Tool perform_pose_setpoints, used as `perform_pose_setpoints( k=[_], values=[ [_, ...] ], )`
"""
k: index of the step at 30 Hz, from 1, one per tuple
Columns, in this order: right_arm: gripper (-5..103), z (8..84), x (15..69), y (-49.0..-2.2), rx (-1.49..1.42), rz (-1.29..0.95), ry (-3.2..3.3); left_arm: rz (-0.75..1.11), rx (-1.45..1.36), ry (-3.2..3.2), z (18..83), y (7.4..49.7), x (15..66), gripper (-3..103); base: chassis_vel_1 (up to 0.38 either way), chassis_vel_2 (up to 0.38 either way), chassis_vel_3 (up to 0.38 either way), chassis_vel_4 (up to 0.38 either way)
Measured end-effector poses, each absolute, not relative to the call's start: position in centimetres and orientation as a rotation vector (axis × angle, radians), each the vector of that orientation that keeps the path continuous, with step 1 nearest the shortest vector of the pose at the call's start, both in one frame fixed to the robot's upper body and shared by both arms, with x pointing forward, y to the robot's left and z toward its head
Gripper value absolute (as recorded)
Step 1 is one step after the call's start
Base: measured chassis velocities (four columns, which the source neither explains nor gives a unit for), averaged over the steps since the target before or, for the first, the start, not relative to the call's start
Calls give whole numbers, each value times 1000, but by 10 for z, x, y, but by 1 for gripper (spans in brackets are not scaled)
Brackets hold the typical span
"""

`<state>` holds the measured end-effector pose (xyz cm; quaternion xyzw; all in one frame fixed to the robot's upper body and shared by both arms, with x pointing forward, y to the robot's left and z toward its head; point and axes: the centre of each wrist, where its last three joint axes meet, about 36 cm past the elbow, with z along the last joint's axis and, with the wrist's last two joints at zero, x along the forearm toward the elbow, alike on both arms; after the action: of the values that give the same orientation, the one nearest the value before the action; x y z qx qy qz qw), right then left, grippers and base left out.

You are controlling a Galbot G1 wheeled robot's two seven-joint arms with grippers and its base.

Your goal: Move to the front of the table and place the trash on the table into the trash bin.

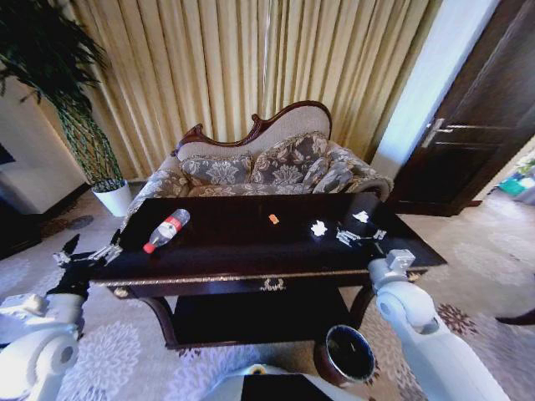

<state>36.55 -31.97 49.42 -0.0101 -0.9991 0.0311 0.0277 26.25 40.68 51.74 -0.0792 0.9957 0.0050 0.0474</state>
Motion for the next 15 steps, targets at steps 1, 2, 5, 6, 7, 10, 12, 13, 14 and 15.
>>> perform_pose_setpoints(
  k=[1, 2, 5, 6, 7, 10, 12, 13, 14, 15],
  values=[
    [100, 494, 365, -320, -31, 96, -3084, 15, -241, 3037, 517, 407, 262, 100, -60, 45, 15, -22],
    [100, 495, 368, -320, -26, 94, -3084, 15, -243, 3037, 517, 407, 262, 100, 0, 0, 0, 0],
    [100, 495, 373, -319, -13, 94, -3079, 14, -248, 3039, 517, 407, 262, 100, 0, 0, 0, 0],
    [100, 494, 375, -318, -9, 96, -3076, 13, -251, 3040, 516, 408, 261, 100, 42, -44, 3, 53],
    [100, 493, 376, -317, -5, 97, -3073, 13, -254, 3043, 516, 408, 261, 100, 42, -62, -26, 53],
    [100, 491, 380, -314, 0, 99, -3069, 12, -263, 3047, 514, 410, 260, 100, 27, -41, -18, 28],
    [100, 491, 384, -312, 1, 103, -3066, 13, -267, 3048, 513, 411, 260, 100, 0, 0, 0, 0],
    [100, 491, 387, -311, 4, 105, -3059, 15, -270, 3049, 512, 412, 261, 100, 0, 0, 0, 0],
    [100, 492, 390, -311, 7, 109, -3052, 16, -272, 3047, 512, 413, 261, 100, 0, 0, 0, 0],
    [100, 494, 396, -311, 10, 116, -3043, 18, -273, 3045, 513, 414, 262, 100, 0, 0, 0, 0]
  ],
)
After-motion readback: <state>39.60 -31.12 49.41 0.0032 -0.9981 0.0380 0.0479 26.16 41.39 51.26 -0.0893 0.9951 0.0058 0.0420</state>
